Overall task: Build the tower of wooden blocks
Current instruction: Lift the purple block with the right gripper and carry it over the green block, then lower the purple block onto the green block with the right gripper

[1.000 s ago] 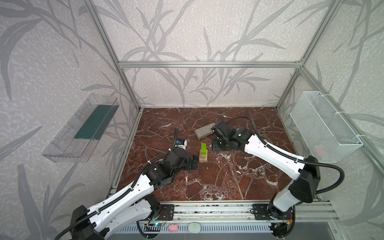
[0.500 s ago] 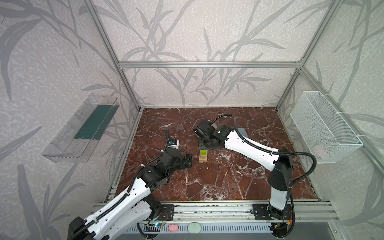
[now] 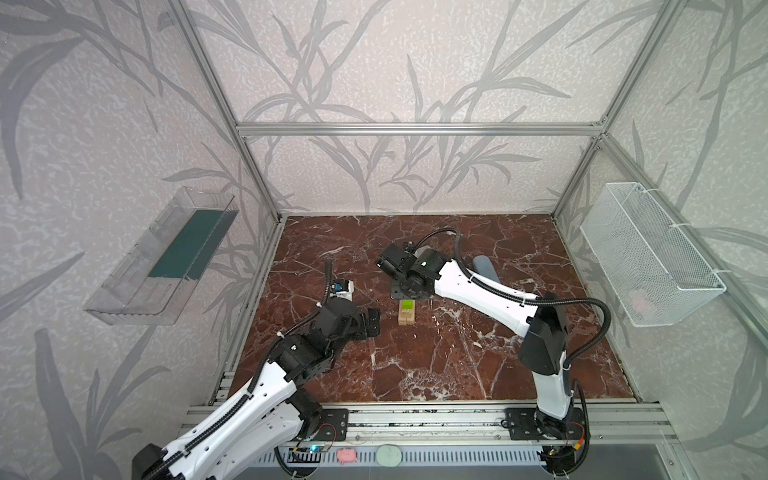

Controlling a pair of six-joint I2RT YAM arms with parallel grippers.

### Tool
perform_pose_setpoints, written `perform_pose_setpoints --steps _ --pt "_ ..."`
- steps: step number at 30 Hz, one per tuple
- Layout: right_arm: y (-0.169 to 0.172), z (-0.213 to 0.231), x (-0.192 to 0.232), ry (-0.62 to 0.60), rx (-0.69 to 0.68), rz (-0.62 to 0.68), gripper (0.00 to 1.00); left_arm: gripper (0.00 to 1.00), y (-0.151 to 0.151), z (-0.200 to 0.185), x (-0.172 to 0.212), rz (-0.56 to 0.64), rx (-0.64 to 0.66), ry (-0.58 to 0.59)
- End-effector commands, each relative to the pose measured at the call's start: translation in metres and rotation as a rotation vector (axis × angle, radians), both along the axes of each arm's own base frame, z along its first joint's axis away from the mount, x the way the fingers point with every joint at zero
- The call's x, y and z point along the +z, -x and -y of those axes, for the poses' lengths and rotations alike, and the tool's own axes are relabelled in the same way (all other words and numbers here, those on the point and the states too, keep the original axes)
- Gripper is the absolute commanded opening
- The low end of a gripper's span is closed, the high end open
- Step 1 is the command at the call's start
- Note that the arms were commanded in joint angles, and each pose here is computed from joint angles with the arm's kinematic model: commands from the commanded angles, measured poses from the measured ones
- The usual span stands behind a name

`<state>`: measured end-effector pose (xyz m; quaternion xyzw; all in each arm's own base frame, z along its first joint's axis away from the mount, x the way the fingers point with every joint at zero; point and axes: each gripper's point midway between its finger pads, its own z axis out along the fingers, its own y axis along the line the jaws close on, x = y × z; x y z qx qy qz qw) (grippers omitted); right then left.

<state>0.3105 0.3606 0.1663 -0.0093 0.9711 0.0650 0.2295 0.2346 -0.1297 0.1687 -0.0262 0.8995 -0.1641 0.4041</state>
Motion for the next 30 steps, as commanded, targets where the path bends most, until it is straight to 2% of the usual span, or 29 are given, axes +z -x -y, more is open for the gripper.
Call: perform_pose_setpoints --steps 1,30 --pt "-0.002 0.002 0.000 0.024 -0.019 0.009 0.19 0.99 0.002 -0.007 -0.008 -0.011 0.020 -0.021" --pt "-0.003 0.003 -0.026 0.064 -0.029 -0.019 0.19 0.99 0.002 -0.006 -0.009 -0.015 0.019 -0.011"
